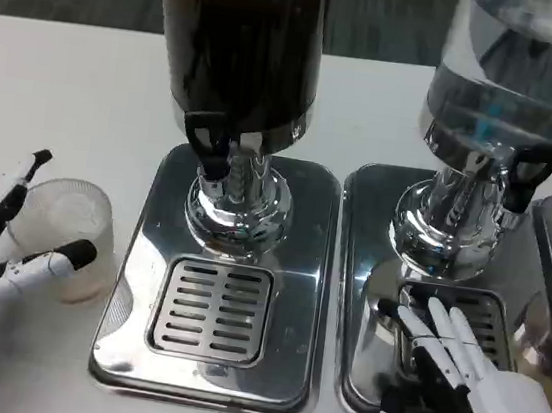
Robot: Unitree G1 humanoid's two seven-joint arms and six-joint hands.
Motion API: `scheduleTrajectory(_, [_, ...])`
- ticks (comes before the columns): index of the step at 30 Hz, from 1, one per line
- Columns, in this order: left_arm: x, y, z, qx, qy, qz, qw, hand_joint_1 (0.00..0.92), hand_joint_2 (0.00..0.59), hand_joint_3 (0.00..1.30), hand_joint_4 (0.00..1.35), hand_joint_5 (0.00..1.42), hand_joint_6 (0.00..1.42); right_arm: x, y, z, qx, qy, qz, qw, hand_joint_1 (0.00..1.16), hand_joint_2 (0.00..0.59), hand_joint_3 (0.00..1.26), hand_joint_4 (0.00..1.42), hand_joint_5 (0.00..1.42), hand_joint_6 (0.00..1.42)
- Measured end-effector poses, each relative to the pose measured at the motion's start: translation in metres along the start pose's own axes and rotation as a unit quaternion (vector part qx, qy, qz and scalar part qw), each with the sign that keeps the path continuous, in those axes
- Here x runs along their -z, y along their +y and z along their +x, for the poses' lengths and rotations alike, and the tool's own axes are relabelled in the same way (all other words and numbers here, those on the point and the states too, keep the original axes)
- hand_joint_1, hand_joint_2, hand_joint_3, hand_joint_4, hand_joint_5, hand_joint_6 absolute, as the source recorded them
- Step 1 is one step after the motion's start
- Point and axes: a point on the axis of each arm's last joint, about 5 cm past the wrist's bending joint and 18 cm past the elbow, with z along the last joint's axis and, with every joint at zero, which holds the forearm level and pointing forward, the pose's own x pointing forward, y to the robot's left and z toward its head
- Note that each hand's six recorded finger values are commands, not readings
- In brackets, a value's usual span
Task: Grasp the cup under the faucet to collect the drink, then remove the cup.
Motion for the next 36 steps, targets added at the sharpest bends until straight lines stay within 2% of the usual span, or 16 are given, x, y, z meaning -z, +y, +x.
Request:
scheduleTrajectory(11, [0.0028,0.001,-0.001,-0.01,-0.009,-0.022,0.9997,0.0,0.0,0.0,0.0,0.01,0.12,-0.0008,0.0004,-0.003,-0.002,0.003,0.002,1.0,0.44,0.586,0.13,0.0,0.0,0.18])
scheduleTrajectory(36, [0.0133,0.006,0.007,0.004,0.008,-0.045,0.9989,0.0,0.0,0.0,0.0,0.0,0.1,-0.0061,-0.001,-0.003,-0.01,0.001,0.004,0.9999,0.45,0.586,0.13,0.0,0.0,0.18])
